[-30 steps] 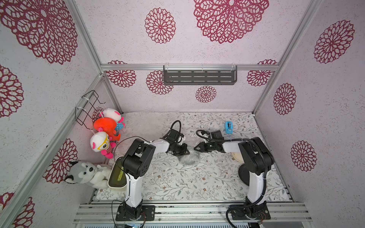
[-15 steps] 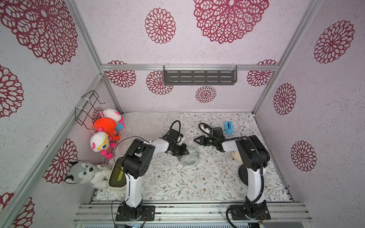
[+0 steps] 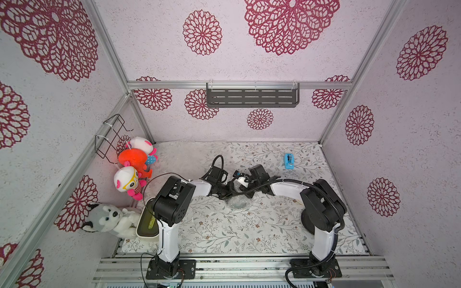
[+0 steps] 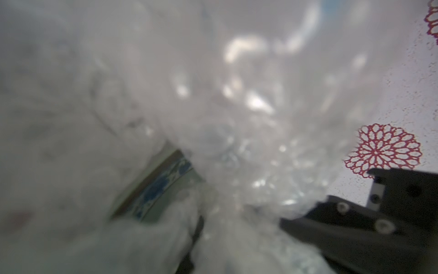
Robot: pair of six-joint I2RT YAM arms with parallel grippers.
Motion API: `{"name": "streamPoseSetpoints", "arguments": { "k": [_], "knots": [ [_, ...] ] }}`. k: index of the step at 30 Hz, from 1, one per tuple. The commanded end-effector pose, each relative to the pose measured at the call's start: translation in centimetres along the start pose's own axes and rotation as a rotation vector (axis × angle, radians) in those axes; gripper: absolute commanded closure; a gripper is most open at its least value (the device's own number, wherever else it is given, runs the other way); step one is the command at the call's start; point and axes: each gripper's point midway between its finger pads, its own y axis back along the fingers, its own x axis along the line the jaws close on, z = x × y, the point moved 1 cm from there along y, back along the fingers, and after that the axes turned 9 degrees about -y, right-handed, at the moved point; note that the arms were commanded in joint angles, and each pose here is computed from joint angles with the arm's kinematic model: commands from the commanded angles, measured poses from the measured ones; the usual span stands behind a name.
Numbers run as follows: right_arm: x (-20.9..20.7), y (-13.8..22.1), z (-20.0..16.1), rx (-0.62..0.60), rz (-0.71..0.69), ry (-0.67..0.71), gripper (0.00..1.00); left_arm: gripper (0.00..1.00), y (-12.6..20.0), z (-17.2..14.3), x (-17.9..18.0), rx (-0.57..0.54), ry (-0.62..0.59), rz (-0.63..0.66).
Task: Wrap dinner plates in bubble wrap
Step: Wrap the plate in the bubble wrap.
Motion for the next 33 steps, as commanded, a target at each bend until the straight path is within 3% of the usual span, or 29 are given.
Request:
{"name": "streamPoseSetpoints", "arguments": {
  "k": [1,6,10,17,22,25,29,33],
  "knots": [
    [1.5,1.3,-1.9,0.023,-0.024,0.341,1.00,0.94,-1.8,-4.1,6.5,0.083,0.151,0.211],
    [3.9,0.3,-4.9,0.030,-0.038,0.601,1.00,0.78,-1.0,-3.4,5.1,0.051,0.123,0.151],
    [4.1,-0.4,-7.4,0.106,-0.044,0.655,1.00,0.62,0.9,-2.3,3.0,0.016,0.064,0.095],
    [3.8,-0.7,-7.7,0.136,-0.068,0.690,1.00,0.53,7.2,0.6,0.7,-0.102,0.035,0.027],
    [4.1,-1.1,-7.5,0.136,-0.084,0.727,1.00,0.48,11.3,4.2,-3.3,-0.231,0.016,-0.081],
    [4.3,-1.2,-7.4,0.138,-0.092,0.739,1.00,0.48,10.8,5.4,-6.7,-0.217,-0.026,-0.105],
    [4.3,-1.3,-7.2,0.135,-0.104,0.758,1.00,0.56,7.7,5.8,-8.6,-0.140,-0.014,-0.080],
    [4.3,-1.2,-7.0,0.123,-0.117,0.767,1.00,0.63,4.1,4.9,-7.3,-0.086,0.048,0.028]
  ]
}}
